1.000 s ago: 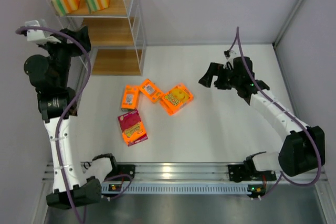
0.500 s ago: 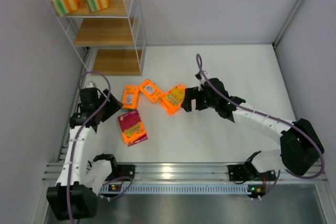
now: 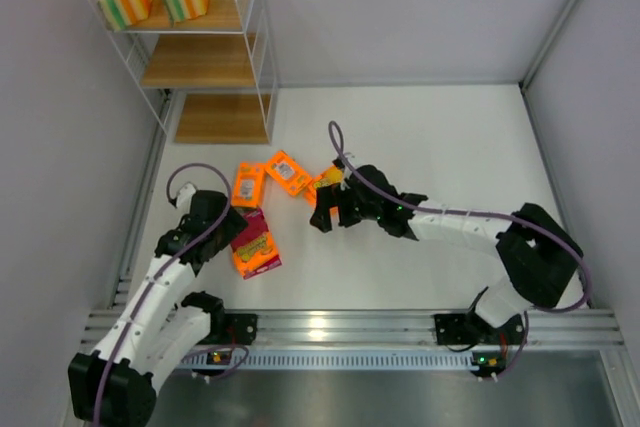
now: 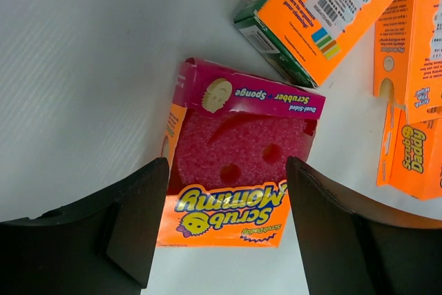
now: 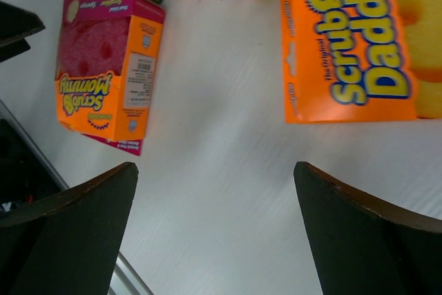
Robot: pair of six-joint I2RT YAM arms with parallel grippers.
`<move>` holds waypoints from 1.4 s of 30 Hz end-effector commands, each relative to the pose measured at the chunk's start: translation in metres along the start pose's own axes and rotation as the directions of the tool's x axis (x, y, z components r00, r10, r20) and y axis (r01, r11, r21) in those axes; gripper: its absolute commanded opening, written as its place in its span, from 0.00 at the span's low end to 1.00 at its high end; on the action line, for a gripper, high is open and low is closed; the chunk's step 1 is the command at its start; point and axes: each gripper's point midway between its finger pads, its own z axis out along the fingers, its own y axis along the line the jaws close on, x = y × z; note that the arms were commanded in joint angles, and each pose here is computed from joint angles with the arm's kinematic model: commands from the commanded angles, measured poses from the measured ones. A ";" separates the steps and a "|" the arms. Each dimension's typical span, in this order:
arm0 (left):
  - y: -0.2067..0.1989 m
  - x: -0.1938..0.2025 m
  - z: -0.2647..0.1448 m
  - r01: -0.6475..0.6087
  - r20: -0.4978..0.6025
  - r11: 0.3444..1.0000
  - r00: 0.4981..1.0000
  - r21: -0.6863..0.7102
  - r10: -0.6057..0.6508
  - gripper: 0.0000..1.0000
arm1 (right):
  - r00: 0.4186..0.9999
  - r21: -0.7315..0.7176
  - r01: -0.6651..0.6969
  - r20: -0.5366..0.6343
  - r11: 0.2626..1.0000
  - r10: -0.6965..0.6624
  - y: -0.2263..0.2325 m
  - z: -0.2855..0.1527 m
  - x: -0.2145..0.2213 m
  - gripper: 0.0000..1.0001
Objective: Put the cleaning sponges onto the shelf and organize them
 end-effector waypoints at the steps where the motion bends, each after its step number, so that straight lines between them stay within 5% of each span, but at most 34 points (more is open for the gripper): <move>1: 0.006 -0.017 -0.003 0.097 0.106 0.995 0.990 -0.025 -0.094 0.74 | 0.999 -0.136 0.039 0.043 0.990 -0.033 0.062 0.018 -0.014 0.99; 12: 0.042 -0.007 0.015 0.164 0.154 0.972 0.978 -0.167 -0.139 0.54 | 0.994 -0.087 0.105 0.042 0.991 -0.102 0.070 0.024 -0.013 0.99; 30: 0.059 0.007 0.032 0.137 0.128 0.956 0.986 -0.260 -0.106 0.49 | 0.993 -0.038 0.114 0.005 0.993 -0.114 0.059 0.035 -0.011 0.99; 36: 0.051 -0.002 0.030 0.118 0.141 0.965 0.986 -0.235 -0.087 0.22 | 0.993 -0.031 0.117 0.002 0.993 -0.117 0.056 0.033 -0.011 0.99; 42: 0.052 0.004 0.032 0.099 0.111 0.965 0.991 -0.242 -0.074 0.22 | 0.994 -0.024 0.110 0.002 0.994 -0.110 0.052 0.033 -0.012 1.00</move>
